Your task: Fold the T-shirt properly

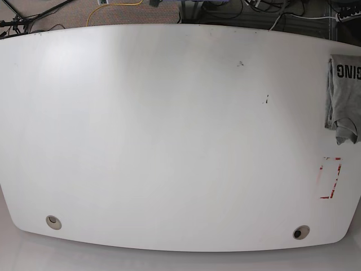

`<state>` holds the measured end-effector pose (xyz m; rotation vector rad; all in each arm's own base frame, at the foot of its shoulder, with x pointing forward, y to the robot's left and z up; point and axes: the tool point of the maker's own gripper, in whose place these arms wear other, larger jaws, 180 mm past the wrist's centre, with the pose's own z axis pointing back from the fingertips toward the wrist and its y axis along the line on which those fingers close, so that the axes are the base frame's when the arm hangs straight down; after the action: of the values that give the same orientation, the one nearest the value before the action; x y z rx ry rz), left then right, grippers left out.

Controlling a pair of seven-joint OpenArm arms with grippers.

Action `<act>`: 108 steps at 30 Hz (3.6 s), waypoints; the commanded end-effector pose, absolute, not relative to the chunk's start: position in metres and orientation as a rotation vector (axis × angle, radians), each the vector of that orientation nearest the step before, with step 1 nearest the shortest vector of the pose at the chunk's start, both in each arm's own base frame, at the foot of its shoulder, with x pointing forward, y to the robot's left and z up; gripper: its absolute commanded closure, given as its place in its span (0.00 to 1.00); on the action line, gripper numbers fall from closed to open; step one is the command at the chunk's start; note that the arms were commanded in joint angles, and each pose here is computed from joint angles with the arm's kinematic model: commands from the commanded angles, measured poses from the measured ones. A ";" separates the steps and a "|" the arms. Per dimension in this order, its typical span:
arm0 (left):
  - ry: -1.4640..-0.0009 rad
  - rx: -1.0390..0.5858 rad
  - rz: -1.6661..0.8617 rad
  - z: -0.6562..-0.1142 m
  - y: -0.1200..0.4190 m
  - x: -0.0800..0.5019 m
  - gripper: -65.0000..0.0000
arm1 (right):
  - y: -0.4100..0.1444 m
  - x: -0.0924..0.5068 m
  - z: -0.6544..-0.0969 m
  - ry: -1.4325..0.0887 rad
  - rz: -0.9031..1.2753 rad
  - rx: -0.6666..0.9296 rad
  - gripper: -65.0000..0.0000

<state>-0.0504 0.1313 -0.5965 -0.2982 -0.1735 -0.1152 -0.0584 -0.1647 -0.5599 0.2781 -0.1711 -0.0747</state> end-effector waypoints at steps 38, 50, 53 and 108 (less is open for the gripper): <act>-0.040 -0.029 -0.031 -0.654 0.181 -0.018 0.31 | -0.138 -0.047 -0.642 -0.060 0.004 0.228 0.90; -0.043 -0.035 -0.030 -0.655 0.177 -0.018 0.31 | -0.134 -0.044 -0.642 -0.067 -0.002 0.237 0.90; -0.042 -0.041 -0.029 -0.655 0.173 -0.019 0.31 | -0.131 -0.035 -0.643 -0.080 -0.005 0.241 0.90; -0.072 -0.054 -0.025 -0.656 0.165 0.001 0.31 | -0.119 -0.061 -0.647 0.006 -0.041 0.265 0.91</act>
<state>0.0019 0.1620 -0.6562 -0.0589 -0.0694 -0.0239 -0.0549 -0.1174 -0.6481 0.2647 -0.0030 -0.0323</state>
